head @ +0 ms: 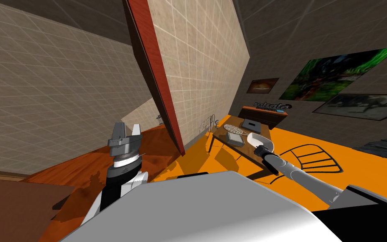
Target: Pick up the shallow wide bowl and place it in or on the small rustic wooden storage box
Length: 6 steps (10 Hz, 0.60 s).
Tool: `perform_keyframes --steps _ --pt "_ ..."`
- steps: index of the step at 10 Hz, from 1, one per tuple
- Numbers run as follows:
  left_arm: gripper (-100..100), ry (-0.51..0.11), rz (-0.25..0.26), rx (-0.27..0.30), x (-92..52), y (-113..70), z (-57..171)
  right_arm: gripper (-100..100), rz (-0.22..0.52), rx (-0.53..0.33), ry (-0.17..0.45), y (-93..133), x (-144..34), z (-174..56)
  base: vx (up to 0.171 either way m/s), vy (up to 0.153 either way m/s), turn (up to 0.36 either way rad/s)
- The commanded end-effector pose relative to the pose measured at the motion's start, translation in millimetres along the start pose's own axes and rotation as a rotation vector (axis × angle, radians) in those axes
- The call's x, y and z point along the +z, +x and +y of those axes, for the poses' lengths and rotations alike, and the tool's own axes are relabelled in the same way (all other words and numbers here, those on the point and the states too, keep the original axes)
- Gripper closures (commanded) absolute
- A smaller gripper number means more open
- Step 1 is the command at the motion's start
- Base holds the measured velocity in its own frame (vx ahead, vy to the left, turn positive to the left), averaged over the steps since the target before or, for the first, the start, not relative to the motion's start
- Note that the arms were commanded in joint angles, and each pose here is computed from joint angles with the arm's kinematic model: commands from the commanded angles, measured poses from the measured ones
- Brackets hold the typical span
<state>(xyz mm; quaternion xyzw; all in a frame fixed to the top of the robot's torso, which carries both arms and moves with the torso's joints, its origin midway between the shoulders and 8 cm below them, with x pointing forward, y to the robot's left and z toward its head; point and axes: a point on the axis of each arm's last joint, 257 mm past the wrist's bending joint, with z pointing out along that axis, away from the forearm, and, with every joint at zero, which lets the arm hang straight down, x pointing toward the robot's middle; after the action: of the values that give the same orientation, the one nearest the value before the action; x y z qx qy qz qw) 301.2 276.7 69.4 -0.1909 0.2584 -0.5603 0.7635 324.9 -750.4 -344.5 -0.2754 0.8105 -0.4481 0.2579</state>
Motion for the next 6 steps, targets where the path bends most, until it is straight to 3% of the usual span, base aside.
perform_keyframes --steps 1,2,4,6 --pt "0 0.000 0.000 0.000 0.0 0.0 0.0 100 0.008 0.031 0.002 2.3 0.0 0.1 -0.004 0.012 -0.026" --pt "0 0.000 0.000 0.000 0.0 0.0 0.0 100 0.028 0.056 -0.002 16.7 -0.7 -16.6 0.001 0.105 0.174" --pt "0 0.000 0.000 0.000 0.0 0.0 0.0 100 0.028 0.056 -0.002 16.7 -0.7 -16.6 0.025 0.094 0.077" --pt "0 0.000 0.000 0.000 0.0 0.0 0.0 100 0.049 0.058 -0.032 32.9 -3.5 -19.4 0.094 0.072 0.051"
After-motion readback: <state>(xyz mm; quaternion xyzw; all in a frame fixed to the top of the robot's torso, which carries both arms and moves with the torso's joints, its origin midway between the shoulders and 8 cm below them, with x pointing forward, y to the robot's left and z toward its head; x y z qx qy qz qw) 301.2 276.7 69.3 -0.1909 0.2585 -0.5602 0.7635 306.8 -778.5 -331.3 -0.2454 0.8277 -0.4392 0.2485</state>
